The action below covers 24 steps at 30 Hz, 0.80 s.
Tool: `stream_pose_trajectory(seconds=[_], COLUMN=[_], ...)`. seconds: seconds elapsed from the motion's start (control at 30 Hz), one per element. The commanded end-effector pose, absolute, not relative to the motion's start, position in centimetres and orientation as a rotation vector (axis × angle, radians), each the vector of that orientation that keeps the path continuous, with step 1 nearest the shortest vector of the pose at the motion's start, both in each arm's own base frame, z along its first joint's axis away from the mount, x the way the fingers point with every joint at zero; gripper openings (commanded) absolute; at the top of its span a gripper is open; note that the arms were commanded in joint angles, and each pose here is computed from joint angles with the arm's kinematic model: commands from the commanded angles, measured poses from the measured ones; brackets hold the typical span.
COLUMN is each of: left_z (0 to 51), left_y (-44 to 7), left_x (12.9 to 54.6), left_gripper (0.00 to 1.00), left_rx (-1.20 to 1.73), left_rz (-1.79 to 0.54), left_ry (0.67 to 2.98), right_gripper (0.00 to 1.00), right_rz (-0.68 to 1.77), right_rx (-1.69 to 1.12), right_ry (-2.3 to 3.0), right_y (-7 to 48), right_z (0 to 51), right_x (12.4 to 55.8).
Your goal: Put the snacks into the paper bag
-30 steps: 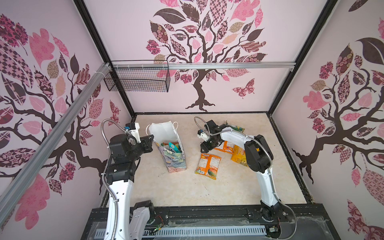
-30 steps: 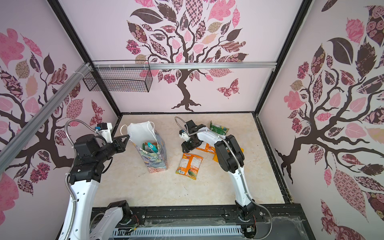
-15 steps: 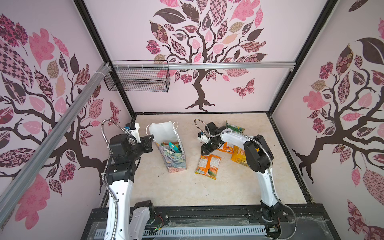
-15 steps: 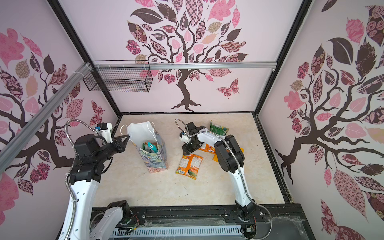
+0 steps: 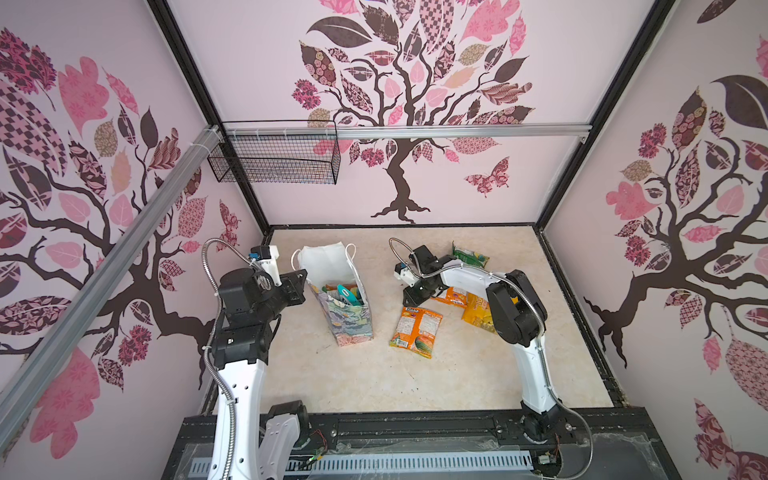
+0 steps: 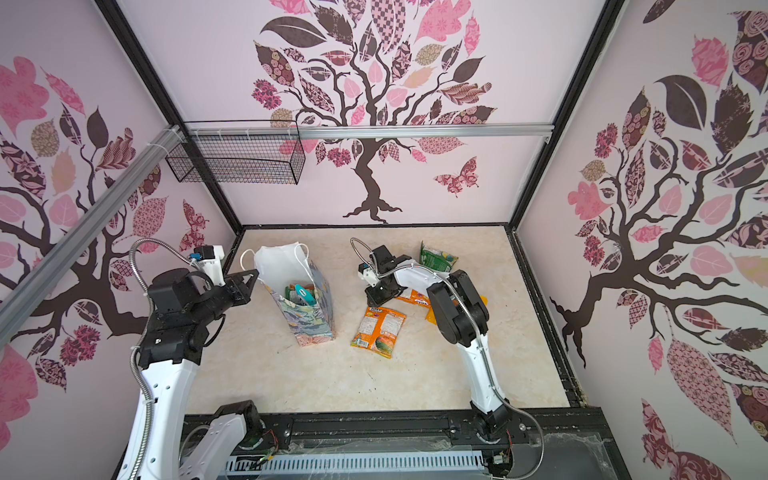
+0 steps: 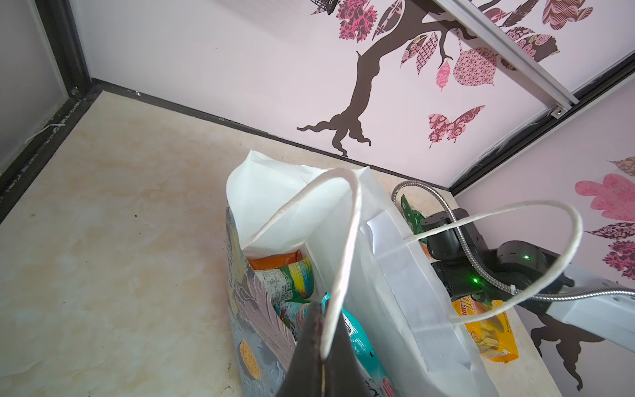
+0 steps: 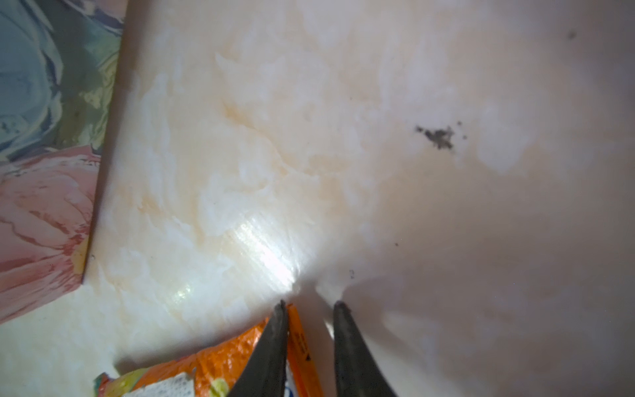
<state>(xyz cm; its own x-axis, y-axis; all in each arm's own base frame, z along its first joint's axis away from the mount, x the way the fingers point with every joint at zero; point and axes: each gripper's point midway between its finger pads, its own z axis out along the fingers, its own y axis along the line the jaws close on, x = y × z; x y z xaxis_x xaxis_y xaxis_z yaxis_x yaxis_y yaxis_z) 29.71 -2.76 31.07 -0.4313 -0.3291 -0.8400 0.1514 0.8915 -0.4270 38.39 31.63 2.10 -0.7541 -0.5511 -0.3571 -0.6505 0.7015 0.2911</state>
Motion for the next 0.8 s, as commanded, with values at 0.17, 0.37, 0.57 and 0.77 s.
stream_pose_trajectory(seconds=[0.17,0.37,0.57,0.77], left_z=[31.9,31.9,32.0,32.1], left_y=[-2.8,-2.7,-2.7,-2.8], left_x=[29.6,29.5,29.5,29.4], left_gripper=[0.00,0.00,0.00,0.00], left_rx=[-0.105,-0.105,-0.105,-0.102], left_rz=[-0.519,-0.513,-0.516,-0.517], left_ry=[1.923,1.920,1.918,1.914], right_gripper=[0.00,0.00,0.00,0.00], right_rz=[0.546,0.592,0.561,0.486], right_rx=[-0.897,-0.713,-0.628,-0.577], right_ry=[2.690,2.604,2.583,2.585], right_y=[30.9,29.7,28.0,25.9], right_z=[3.2,8.4,10.8,11.7], right_x=[38.0,40.0,39.4,38.0])
